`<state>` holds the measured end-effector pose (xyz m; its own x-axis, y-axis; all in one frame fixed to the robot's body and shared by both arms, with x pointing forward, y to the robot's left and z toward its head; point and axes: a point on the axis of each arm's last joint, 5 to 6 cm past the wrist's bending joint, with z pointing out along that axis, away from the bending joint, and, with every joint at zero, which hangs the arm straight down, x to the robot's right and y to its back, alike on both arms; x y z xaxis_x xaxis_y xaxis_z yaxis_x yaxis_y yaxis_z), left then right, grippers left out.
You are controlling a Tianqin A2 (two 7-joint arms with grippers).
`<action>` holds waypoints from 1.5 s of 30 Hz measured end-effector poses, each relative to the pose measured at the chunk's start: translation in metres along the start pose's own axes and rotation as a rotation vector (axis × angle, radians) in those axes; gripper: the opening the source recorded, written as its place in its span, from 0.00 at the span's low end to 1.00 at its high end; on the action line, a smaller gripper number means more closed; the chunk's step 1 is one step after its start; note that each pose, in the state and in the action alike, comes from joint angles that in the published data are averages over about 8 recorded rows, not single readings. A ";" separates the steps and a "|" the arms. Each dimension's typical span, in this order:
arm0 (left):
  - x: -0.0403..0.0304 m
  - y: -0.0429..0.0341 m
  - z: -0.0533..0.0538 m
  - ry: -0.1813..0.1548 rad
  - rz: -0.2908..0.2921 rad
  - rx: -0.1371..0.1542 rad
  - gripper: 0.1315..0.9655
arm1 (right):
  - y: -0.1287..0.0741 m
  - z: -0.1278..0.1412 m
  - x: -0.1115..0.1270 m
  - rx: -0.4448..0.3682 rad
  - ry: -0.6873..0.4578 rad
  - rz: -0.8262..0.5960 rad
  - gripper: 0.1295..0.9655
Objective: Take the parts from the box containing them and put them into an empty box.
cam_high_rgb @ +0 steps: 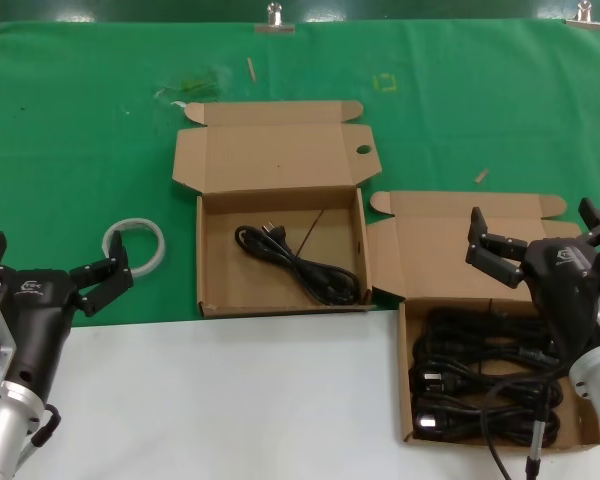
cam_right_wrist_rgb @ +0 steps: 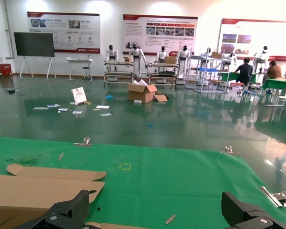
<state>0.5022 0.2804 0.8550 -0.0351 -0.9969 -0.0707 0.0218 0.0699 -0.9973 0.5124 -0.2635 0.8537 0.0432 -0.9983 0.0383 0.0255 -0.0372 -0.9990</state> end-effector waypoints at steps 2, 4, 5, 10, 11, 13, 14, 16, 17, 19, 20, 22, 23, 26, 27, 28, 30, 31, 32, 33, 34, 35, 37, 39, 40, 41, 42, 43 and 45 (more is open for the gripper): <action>0.0000 0.0000 0.000 0.000 0.000 0.000 1.00 | 0.000 0.000 0.000 0.000 0.000 0.000 1.00; 0.0000 0.0000 0.000 0.000 0.000 0.000 1.00 | 0.000 0.000 0.000 0.000 0.000 0.000 1.00; 0.0000 0.0000 0.000 0.000 0.000 0.000 1.00 | 0.000 0.000 0.000 0.000 0.000 0.000 1.00; 0.0000 0.0000 0.000 0.000 0.000 0.000 1.00 | 0.000 0.000 0.000 0.000 0.000 0.000 1.00; 0.0000 0.0000 0.000 0.000 0.000 0.000 1.00 | 0.000 0.000 0.000 0.000 0.000 0.000 1.00; 0.0000 0.0000 0.000 0.000 0.000 0.000 1.00 | 0.000 0.000 0.000 0.000 0.000 0.000 1.00; 0.0000 0.0000 0.000 0.000 0.000 0.000 1.00 | 0.000 0.000 0.000 0.000 0.000 0.000 1.00; 0.0000 0.0000 0.000 0.000 0.000 0.000 1.00 | 0.000 0.000 0.000 0.000 0.000 0.000 1.00; 0.0000 0.0000 0.000 0.000 0.000 0.000 1.00 | 0.000 0.000 0.000 0.000 0.000 0.000 1.00; 0.0000 0.0000 0.000 0.000 0.000 0.000 1.00 | 0.000 0.000 0.000 0.000 0.000 0.000 1.00; 0.0000 0.0000 0.000 0.000 0.000 0.000 1.00 | 0.000 0.000 0.000 0.000 0.000 0.000 1.00; 0.0000 0.0000 0.000 0.000 0.000 0.000 1.00 | 0.000 0.000 0.000 0.000 0.000 0.000 1.00; 0.0000 0.0000 0.000 0.000 0.000 0.000 1.00 | 0.000 0.000 0.000 0.000 0.000 0.000 1.00; 0.0000 0.0000 0.000 0.000 0.000 0.000 1.00 | 0.000 0.000 0.000 0.000 0.000 0.000 1.00; 0.0000 0.0000 0.000 0.000 0.000 0.000 1.00 | 0.000 0.000 0.000 0.000 0.000 0.000 1.00; 0.0000 0.0000 0.000 0.000 0.000 0.000 1.00 | 0.000 0.000 0.000 0.000 0.000 0.000 1.00; 0.0000 0.0000 0.000 0.000 0.000 0.000 1.00 | 0.000 0.000 0.000 0.000 0.000 0.000 1.00; 0.0000 0.0000 0.000 0.000 0.000 0.000 1.00 | 0.000 0.000 0.000 0.000 0.000 0.000 1.00; 0.0000 0.0000 0.000 0.000 0.000 0.000 1.00 | 0.000 0.000 0.000 0.000 0.000 0.000 1.00; 0.0000 0.0000 0.000 0.000 0.000 0.000 1.00 | 0.000 0.000 0.000 0.000 0.000 0.000 1.00; 0.0000 0.0000 0.000 0.000 0.000 0.000 1.00 | 0.000 0.000 0.000 0.000 0.000 0.000 1.00; 0.0000 0.0000 0.000 0.000 0.000 0.000 1.00 | 0.000 0.000 0.000 0.000 0.000 0.000 1.00; 0.0000 0.0000 0.000 0.000 0.000 0.000 1.00 | 0.000 0.000 0.000 0.000 0.000 0.000 1.00; 0.0000 0.0000 0.000 0.000 0.000 0.000 1.00 | 0.000 0.000 0.000 0.000 0.000 0.000 1.00; 0.0000 0.0000 0.000 0.000 0.000 0.000 1.00 | 0.000 0.000 0.000 0.000 0.000 0.000 1.00; 0.0000 0.0000 0.000 0.000 0.000 0.000 1.00 | 0.000 0.000 0.000 0.000 0.000 0.000 1.00; 0.0000 0.0000 0.000 0.000 0.000 0.000 1.00 | 0.000 0.000 0.000 0.000 0.000 0.000 1.00; 0.0000 0.0000 0.000 0.000 0.000 0.000 1.00 | 0.000 0.000 0.000 0.000 0.000 0.000 1.00; 0.0000 0.0000 0.000 0.000 0.000 0.000 1.00 | 0.000 0.000 0.000 0.000 0.000 0.000 1.00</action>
<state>0.5022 0.2804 0.8550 -0.0351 -0.9969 -0.0707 0.0218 0.0699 -0.9973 0.5124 -0.2635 0.8537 0.0432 -0.9983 0.0383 0.0255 -0.0372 -0.9990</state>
